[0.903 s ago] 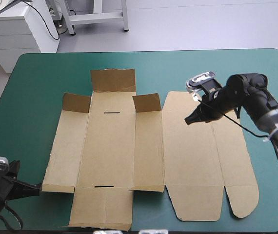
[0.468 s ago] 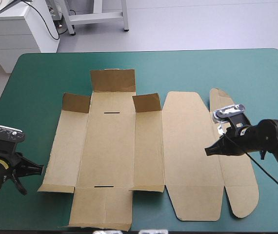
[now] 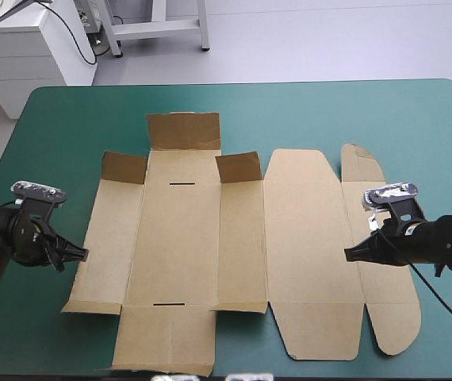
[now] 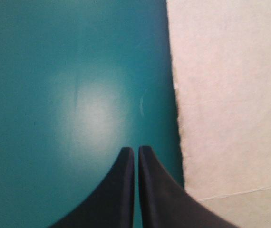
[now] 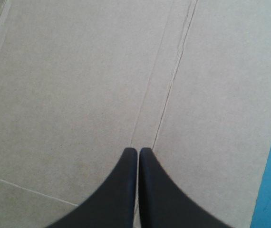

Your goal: Fold the box

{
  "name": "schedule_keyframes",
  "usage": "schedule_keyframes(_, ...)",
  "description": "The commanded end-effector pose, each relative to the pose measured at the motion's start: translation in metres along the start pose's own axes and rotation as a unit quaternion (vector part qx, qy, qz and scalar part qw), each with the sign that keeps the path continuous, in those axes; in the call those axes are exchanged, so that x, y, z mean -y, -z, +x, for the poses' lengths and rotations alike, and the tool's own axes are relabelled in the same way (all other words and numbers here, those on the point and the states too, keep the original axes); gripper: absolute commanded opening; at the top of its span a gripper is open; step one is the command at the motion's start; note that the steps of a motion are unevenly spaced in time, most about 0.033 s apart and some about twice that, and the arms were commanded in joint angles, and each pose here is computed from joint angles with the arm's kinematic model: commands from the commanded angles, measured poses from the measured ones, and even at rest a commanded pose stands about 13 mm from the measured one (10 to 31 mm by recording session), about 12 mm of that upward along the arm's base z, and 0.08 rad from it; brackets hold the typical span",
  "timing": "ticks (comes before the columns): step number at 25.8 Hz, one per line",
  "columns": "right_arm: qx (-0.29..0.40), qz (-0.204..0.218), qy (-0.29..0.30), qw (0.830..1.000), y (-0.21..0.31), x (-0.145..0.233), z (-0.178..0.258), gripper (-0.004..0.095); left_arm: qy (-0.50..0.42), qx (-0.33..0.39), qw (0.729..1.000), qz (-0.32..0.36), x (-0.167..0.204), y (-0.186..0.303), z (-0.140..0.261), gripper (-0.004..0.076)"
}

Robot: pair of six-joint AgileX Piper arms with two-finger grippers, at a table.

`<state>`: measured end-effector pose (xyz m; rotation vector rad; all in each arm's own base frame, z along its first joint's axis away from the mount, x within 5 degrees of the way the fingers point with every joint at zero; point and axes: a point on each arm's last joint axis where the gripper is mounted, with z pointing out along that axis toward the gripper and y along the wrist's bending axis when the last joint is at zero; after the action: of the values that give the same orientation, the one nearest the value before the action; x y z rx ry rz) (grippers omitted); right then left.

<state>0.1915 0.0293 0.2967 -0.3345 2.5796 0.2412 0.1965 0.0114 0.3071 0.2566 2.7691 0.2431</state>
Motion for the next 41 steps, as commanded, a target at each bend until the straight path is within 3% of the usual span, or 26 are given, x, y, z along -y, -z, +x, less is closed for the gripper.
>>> schedule_keyframes(1,0.042,0.007,0.001,0.999,0.010,0.001,-0.008,-0.0002,0.020,0.000,0.998,0.061,-0.010,-0.001,-0.025,0.0017)
schedule_keyframes(7,0.036,-0.003,-0.011,0.999,0.003,0.000,-0.002,-0.0002,0.109,-0.021,0.966,0.234,-0.037,-0.018,-0.044,0.0016)
schedule_keyframes(22,0.024,-0.009,-0.013,1.000,-0.014,0.000,0.014,-0.0002,0.128,-0.031,0.965,0.227,-0.052,-0.034,-0.044,0.0023)
schedule_keyframes(23,0.024,-0.009,-0.013,1.000,-0.014,0.000,0.014,-0.0002,0.127,-0.032,0.966,0.225,-0.052,-0.034,-0.044,0.0039)
schedule_keyframes(27,0.024,-0.009,-0.012,1.000,-0.014,0.000,0.014,-0.0002,0.125,-0.049,0.970,0.201,-0.052,-0.049,-0.034,0.0232)
schedule_keyframes(29,0.025,-0.009,-0.012,1.000,-0.014,0.000,0.014,-0.0002,0.148,-0.019,0.973,0.176,-0.054,-0.059,-0.035,0.0365)
schedule_keyframes(30,0.025,-0.009,-0.012,1.000,-0.014,0.000,0.014,-0.0002,0.167,-0.021,0.970,0.174,-0.054,-0.061,-0.034,0.0385)
schedule_keyframes(38,0.029,-0.007,-0.008,1.000,-0.014,0.001,0.013,-0.0002,0.231,-0.029,0.941,0.247,-0.041,-0.071,-0.039,0.0389)
schedule_keyframes(41,0.029,-0.008,-0.008,1.000,-0.014,0.000,0.013,-0.0002,0.232,-0.076,0.925,0.292,-0.031,-0.084,-0.031,0.0388)
